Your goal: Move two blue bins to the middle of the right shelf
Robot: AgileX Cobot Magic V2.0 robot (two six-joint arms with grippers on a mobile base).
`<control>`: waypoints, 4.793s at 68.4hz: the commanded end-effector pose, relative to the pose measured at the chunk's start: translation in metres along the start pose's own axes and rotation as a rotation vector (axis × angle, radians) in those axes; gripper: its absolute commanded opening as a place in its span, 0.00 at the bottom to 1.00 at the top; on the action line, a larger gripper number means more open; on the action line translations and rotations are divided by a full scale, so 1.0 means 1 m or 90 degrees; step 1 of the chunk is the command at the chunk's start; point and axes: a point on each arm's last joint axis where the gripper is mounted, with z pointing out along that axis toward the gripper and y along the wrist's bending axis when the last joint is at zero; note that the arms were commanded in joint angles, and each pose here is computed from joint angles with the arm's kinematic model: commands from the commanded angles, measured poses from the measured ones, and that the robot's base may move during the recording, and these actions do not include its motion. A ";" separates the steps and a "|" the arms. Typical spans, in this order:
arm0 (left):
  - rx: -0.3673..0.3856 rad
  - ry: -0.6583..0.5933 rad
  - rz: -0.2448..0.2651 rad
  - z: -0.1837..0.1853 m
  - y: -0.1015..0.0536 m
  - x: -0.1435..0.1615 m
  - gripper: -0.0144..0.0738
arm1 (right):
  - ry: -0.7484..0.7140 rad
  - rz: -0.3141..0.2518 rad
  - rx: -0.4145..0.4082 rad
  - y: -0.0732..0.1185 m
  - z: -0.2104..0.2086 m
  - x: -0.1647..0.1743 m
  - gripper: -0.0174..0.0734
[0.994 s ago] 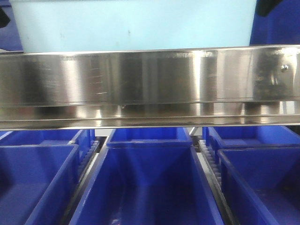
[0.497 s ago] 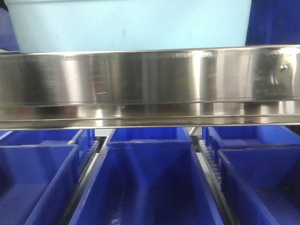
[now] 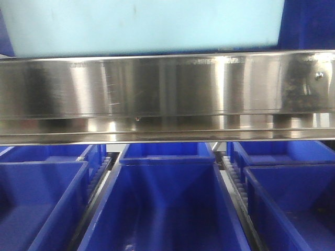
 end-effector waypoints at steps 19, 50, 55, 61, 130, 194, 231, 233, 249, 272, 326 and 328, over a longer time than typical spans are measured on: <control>0.043 -0.233 0.032 -0.099 -0.020 -0.018 0.04 | -0.215 -0.050 -0.029 0.022 -0.088 -0.035 0.02; 0.046 -0.255 0.034 -0.107 -0.021 -0.021 0.04 | -0.232 -0.054 -0.033 0.025 -0.098 -0.038 0.02; 0.046 -0.259 0.034 -0.107 -0.022 -0.021 0.04 | -0.235 -0.054 -0.033 0.025 -0.098 -0.039 0.02; 0.045 -0.259 0.034 -0.107 -0.021 -0.021 0.04 | -0.241 -0.054 -0.034 0.025 -0.098 -0.039 0.02; 0.045 -0.261 0.034 -0.107 -0.021 -0.022 0.04 | -0.260 -0.054 -0.036 0.025 -0.099 -0.042 0.02; 0.045 -0.262 0.034 -0.107 -0.021 -0.022 0.04 | -0.260 -0.054 -0.036 0.025 -0.099 -0.042 0.02; 0.045 -0.262 0.034 -0.107 -0.021 -0.022 0.04 | -0.260 -0.054 -0.036 0.025 -0.099 -0.042 0.02; 0.045 -0.262 0.034 -0.107 -0.021 -0.022 0.04 | -0.260 -0.054 -0.036 0.025 -0.099 -0.042 0.02; 0.045 -0.262 0.034 -0.107 -0.021 -0.022 0.04 | -0.260 -0.054 -0.036 0.025 -0.099 -0.042 0.02; 0.045 -0.262 0.034 -0.107 -0.021 -0.022 0.04 | -0.260 -0.054 -0.036 0.025 -0.099 -0.042 0.02; 0.045 -0.262 0.034 -0.107 -0.021 -0.022 0.04 | -0.260 -0.054 -0.036 0.025 -0.099 -0.042 0.02; 0.045 -0.262 0.034 -0.107 -0.021 -0.022 0.04 | -0.260 -0.054 -0.036 0.025 -0.099 -0.042 0.02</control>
